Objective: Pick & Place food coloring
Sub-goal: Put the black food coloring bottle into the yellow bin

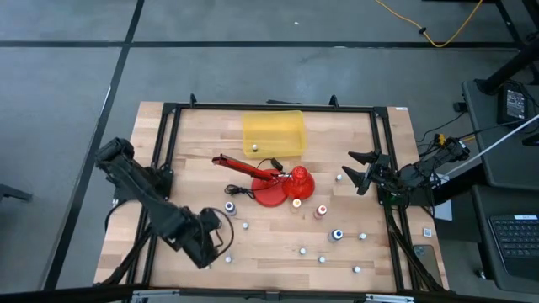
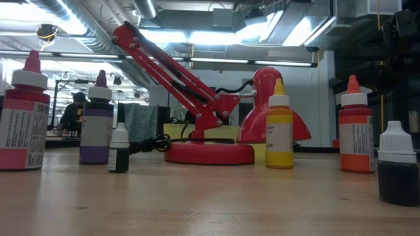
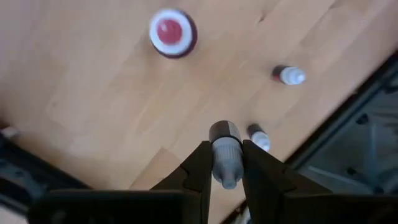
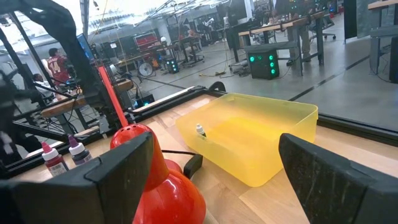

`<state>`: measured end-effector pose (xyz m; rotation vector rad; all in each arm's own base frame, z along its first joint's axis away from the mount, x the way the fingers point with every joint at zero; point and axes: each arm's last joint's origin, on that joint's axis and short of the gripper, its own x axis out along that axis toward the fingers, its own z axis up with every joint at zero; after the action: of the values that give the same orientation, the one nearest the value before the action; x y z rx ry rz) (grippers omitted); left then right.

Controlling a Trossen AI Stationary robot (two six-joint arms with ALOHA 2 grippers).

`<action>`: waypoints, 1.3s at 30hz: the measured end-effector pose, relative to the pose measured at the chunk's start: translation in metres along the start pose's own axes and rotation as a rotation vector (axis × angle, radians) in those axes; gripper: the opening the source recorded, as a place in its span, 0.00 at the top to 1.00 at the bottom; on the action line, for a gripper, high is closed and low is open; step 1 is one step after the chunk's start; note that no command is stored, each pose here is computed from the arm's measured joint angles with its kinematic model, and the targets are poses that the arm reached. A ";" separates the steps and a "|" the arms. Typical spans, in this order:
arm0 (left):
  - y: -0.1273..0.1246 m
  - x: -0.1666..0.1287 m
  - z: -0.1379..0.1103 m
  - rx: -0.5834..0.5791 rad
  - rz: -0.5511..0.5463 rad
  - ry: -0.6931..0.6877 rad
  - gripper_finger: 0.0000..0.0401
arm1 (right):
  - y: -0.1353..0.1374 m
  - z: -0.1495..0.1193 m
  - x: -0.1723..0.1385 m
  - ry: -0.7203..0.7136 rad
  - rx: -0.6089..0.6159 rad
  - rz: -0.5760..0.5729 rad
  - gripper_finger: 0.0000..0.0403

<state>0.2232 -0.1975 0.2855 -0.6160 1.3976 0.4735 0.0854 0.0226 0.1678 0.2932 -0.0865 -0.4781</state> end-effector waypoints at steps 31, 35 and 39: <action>0.039 -0.117 0.144 0.215 -0.238 -0.043 0.84 | 0.000 0.000 0.000 0.000 0.000 0.000 0.14; 0.039 -0.121 0.168 0.257 -0.233 -0.075 0.84 | 0.000 0.000 0.000 0.000 0.000 0.000 0.14; 0.038 -0.124 0.193 0.296 -0.246 -0.130 0.84 | 0.000 0.000 0.000 0.000 0.000 0.000 0.14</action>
<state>0.3291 -0.0368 0.4161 -0.4969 1.2190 0.1043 0.0853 0.0226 0.1679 0.2935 -0.0868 -0.4783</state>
